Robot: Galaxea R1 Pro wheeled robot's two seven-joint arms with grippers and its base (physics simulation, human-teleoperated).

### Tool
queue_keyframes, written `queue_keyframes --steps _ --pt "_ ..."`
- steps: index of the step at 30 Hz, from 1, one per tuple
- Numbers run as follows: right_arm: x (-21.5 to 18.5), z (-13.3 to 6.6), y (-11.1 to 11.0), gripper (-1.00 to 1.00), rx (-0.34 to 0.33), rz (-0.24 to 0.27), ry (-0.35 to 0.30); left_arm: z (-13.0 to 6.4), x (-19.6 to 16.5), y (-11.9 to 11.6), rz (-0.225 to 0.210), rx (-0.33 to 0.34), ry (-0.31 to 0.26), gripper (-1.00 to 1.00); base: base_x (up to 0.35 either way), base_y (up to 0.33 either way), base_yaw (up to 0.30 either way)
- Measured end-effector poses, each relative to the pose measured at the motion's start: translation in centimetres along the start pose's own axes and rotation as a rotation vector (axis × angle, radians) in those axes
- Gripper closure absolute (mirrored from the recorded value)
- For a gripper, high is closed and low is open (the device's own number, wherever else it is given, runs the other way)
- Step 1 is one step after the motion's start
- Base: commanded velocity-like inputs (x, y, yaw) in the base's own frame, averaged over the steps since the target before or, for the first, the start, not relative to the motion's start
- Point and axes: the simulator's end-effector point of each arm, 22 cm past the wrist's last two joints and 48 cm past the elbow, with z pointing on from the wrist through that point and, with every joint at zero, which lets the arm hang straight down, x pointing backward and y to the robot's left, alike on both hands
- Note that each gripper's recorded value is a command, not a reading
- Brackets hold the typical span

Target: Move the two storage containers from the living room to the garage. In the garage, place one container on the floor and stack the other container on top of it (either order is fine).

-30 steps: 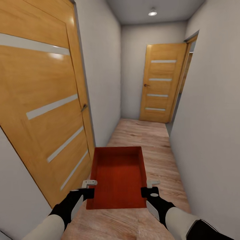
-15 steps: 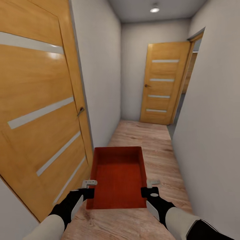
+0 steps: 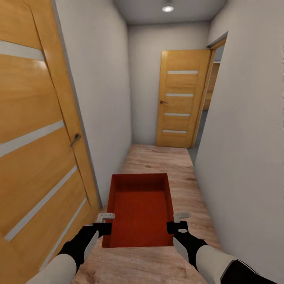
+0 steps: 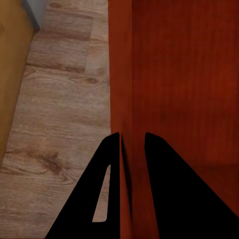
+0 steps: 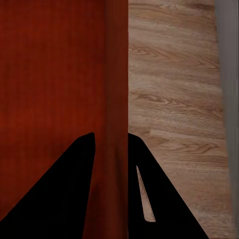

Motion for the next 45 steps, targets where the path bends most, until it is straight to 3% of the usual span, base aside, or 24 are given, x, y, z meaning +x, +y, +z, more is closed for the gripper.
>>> queue_keyframes --steps 26,45 --pt "0.0 0.0 0.0 1.0 0.0 0.0 0.0 0.0 -0.01 0.0 0.001 0.0 0.0 1.0 0.322 0.048 -0.239" --pt "0.0 -0.01 0.06 1.0 0.0 0.0 0.0 -0.01 0.0 0.05 0.0 0.0 0.0 1.0 0.322 0.119 -0.022"
